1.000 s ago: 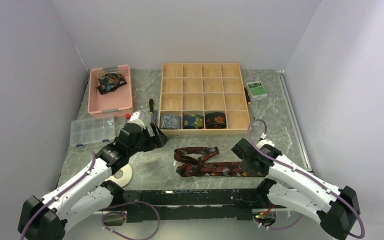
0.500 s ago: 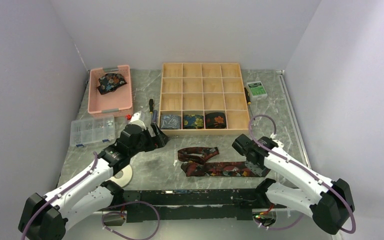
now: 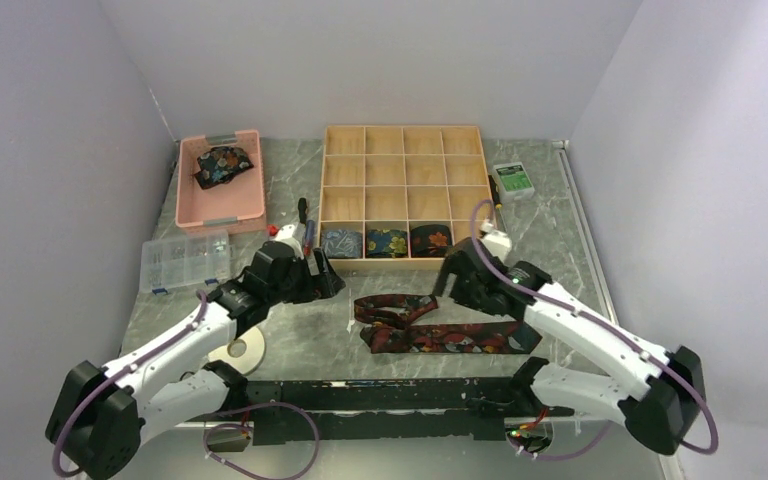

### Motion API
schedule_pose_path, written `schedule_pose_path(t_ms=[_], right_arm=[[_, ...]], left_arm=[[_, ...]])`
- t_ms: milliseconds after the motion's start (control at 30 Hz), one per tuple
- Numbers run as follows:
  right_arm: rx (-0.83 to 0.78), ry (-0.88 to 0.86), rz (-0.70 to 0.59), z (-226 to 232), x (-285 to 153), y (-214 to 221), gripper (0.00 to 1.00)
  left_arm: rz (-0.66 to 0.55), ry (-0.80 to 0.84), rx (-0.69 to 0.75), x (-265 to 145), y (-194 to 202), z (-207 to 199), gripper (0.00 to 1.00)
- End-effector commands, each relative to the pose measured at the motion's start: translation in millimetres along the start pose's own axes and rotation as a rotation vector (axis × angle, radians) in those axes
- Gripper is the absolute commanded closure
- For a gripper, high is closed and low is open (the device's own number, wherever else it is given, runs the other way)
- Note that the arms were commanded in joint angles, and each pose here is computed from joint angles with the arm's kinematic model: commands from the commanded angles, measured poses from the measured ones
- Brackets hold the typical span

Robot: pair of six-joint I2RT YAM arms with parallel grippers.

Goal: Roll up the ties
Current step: Flatten out the tie at the center of the board.

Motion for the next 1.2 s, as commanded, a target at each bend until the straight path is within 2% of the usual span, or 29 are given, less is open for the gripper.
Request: schedule_pose_path(t_ms=[0, 100, 300, 367, 467, 567, 667, 767, 867, 933, 967, 1033, 1133, 1167], right_arm=[[-0.28, -0.307, 0.14, 68.3, 26.0, 31.2, 0.12], [-0.334, -0.276, 0.199, 80.3, 48.0, 44.0, 0.12], [-0.355, -0.149, 0.194, 83.4, 87.6, 45.6, 0.18], [-0.362, -0.131, 0.21, 80.1, 99.0, 49.8, 0.24], [-0.394, -0.168, 0.238, 84.6, 107.9, 58.2, 0.4], [-0.453, -0.31, 0.275, 102.2, 106.8, 68.0, 0.53], [-0.545, -0.549, 0.35, 131.5, 92.9, 83.8, 0.64], [-0.639, -0.829, 0.452, 168.9, 66.3, 103.0, 0.69], [-0.775, -1.029, 0.579, 192.4, 36.5, 130.0, 0.7], [-0.893, -1.118, 0.668, 198.0, 19.6, 151.8, 0.67], [-0.951, -1.156, 0.727, 196.1, 10.9, 163.4, 0.63], [-1.017, -1.175, 0.767, 193.3, 2.8, 175.9, 0.39], [-0.946, -1.143, 0.621, 194.8, 1.3, 161.2, 0.03], [-0.9, -1.111, 0.559, 195.3, 1.7, 148.6, 0.01]], left_arm=[[0.017, 0.082, 0.027, -1.8, -6.8, -16.3, 0.08], [-0.002, 0.051, -0.013, -12.6, -5.0, -11.5, 0.08], [-0.045, -0.045, -0.046, -45.7, -0.7, 4.9, 0.08], [-0.069, -0.071, -0.053, -53.1, -2.5, 8.9, 0.08], [-0.081, -0.101, -0.072, -60.3, -0.3, 14.4, 0.09], [-0.1, -0.116, -0.082, -68.0, 1.1, 18.2, 0.09], [-0.146, -0.123, -0.087, -80.3, -1.0, 21.0, 0.09], [-0.207, -0.102, -0.086, -90.4, -4.9, 20.7, 0.08], [-0.246, -0.082, -0.09, -95.8, -5.2, 20.9, 0.08], [-0.254, -0.086, -0.1, -96.9, -3.0, 22.8, 0.07], [-0.254, -0.089, -0.102, -96.8, -1.9, 23.9, 0.07], [-0.246, -0.091, -0.097, -95.1, 0.8, 25.0, 0.07], [-0.216, -0.102, -0.074, -89.0, 4.3, 26.5, 0.07], [-0.2, -0.103, -0.057, -85.0, 5.4, 26.6, 0.07]])
Point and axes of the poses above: each gripper's point midway between its finger pads, its own x axis out along the fingers, its own z axis along the line the jaws close on, y = z × x, the point moved 4 cm from there along -x, back along the fingers, and after that the axes turned 13 degrees about x, right-handed, at the moved point
